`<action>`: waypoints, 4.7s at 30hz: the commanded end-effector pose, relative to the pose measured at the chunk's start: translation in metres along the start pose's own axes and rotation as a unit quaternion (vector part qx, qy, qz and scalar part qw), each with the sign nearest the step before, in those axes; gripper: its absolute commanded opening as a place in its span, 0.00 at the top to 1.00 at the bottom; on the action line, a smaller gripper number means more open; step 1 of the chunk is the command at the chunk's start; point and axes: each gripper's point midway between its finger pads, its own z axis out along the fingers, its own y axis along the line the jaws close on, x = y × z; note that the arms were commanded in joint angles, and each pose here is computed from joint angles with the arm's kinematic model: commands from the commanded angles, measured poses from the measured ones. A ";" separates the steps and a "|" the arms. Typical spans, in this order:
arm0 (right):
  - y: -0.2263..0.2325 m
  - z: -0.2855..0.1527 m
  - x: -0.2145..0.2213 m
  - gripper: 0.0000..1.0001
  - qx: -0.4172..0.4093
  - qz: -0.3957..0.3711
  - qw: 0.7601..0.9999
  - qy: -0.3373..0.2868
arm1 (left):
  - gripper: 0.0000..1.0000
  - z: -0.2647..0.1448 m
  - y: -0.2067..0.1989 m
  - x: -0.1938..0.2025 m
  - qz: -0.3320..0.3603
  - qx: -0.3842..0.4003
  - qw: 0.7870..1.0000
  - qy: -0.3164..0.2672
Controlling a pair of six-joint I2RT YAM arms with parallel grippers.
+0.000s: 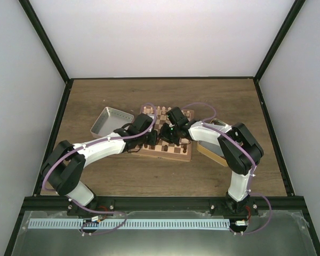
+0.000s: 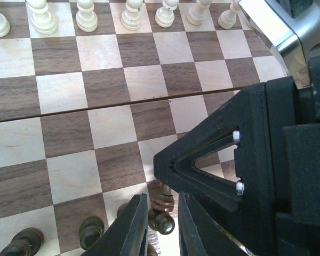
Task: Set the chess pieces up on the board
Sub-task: Pick up the chess piece from the chessboard, then place the chess piece on the chessboard.
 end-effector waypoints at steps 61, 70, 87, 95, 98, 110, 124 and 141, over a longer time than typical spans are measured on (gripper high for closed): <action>0.003 -0.014 -0.010 0.89 0.010 -0.003 0.999 -0.051 | 0.84 0.024 -0.012 0.008 -0.002 0.042 0.998 0.039; 0.003 -0.014 -0.010 0.91 0.009 -0.005 0.999 -0.050 | 0.88 0.030 -0.009 0.010 -0.003 0.032 0.998 0.045; -0.009 -0.029 -0.034 0.92 0.046 -0.010 0.993 -0.109 | 0.90 0.029 -0.008 0.017 -0.001 0.032 0.998 0.060; 0.003 -0.046 -0.041 0.92 0.021 -0.021 0.991 -0.134 | 0.81 0.012 -0.019 -0.007 -0.003 0.048 0.998 0.027; 0.009 -0.052 -0.042 0.92 0.008 -0.022 0.990 -0.137 | 0.79 0.004 -0.024 -0.021 -0.004 0.052 0.999 0.007; 0.040 -0.090 -0.037 0.91 -0.087 -0.010 0.988 -0.128 | 0.57 -0.030 -0.031 -0.038 -0.002 0.087 0.994 -0.061; 0.064 -0.123 -0.003 0.90 -0.165 -0.033 0.984 -0.064 | 0.53 -0.041 -0.058 -0.043 0.016 0.171 0.982 -0.077; 0.078 -0.165 0.011 0.68 -0.190 -0.208 0.958 -0.061 | 0.96 -0.074 -0.093 -0.038 0.118 0.271 0.950 -0.099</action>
